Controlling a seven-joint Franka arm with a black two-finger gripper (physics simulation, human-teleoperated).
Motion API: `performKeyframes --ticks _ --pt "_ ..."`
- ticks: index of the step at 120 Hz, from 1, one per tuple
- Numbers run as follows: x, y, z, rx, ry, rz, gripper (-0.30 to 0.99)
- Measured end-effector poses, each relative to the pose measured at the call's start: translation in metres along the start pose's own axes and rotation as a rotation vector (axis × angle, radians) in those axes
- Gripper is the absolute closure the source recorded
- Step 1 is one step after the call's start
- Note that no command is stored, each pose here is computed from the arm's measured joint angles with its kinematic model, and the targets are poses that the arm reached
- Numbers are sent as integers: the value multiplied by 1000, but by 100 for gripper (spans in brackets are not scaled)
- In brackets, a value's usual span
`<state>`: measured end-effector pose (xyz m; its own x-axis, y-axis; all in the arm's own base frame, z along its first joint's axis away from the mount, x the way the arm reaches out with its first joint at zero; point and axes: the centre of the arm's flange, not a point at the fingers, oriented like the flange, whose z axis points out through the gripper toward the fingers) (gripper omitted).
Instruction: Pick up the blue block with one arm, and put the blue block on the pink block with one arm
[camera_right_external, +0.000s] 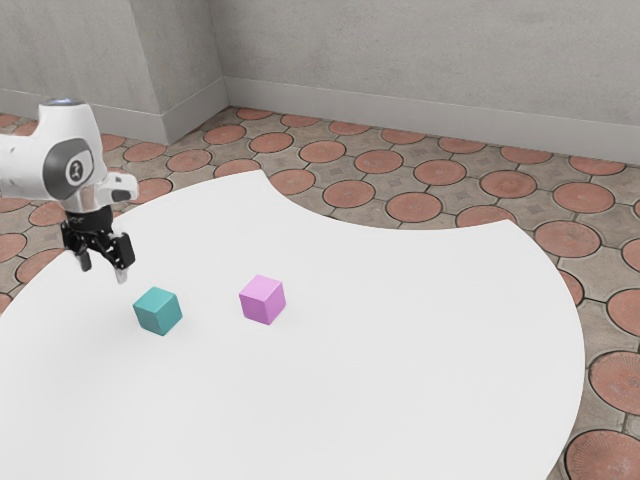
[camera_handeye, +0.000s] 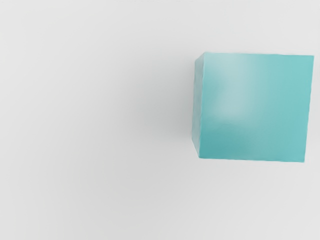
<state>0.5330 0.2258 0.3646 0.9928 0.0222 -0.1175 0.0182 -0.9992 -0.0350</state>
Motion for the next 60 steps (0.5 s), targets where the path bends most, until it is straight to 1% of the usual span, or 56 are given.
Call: performKeyframes --ticks 14,36,60 --pt "1 3 10 7 17 26 0" --pt "11 19 19 18 44 82 0" --pt "21 35 33 16 40 129 0"
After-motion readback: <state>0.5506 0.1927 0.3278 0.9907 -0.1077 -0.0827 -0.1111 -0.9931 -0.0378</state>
